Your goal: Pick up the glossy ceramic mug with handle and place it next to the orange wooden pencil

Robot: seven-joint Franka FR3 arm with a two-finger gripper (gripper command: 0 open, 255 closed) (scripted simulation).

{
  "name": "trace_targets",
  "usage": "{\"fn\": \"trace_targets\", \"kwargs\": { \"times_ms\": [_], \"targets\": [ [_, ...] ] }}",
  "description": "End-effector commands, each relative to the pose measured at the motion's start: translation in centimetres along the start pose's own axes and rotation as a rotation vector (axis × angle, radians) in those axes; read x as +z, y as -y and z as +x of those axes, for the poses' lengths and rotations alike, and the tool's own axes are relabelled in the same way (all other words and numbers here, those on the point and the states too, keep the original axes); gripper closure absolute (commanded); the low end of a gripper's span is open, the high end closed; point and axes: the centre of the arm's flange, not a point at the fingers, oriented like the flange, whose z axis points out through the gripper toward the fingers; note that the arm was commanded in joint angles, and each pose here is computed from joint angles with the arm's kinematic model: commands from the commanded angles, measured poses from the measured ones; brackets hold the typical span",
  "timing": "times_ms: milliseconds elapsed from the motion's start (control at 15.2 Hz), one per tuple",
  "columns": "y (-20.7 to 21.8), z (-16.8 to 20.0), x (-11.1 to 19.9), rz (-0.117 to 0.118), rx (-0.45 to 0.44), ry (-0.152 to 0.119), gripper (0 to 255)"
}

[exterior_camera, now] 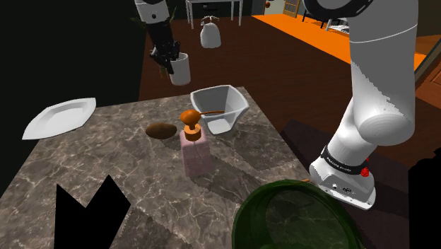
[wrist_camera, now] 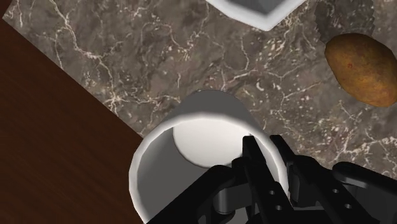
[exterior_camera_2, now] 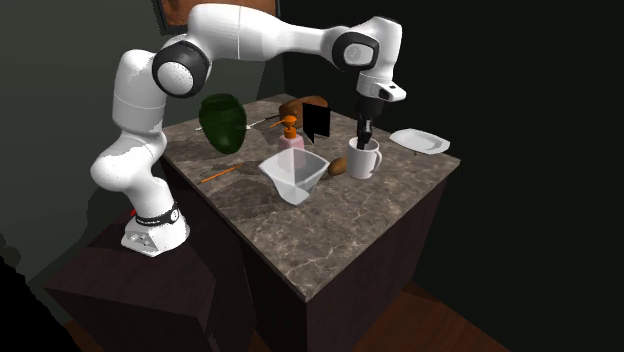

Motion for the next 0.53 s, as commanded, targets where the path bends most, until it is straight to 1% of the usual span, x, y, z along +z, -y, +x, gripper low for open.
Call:
{"fn": "trace_targets", "kwargs": {
  "times_ms": [0,330,462],
  "targets": [
    [-0.1,-0.1,-1.1,0.000,0.000,0.000,255],
    [-0.2,-0.4,-3.6,0.000,0.000,0.000,255],
    [0.0,-3.0,-3.3,0.000,0.000,0.000,255]
  ]
}}
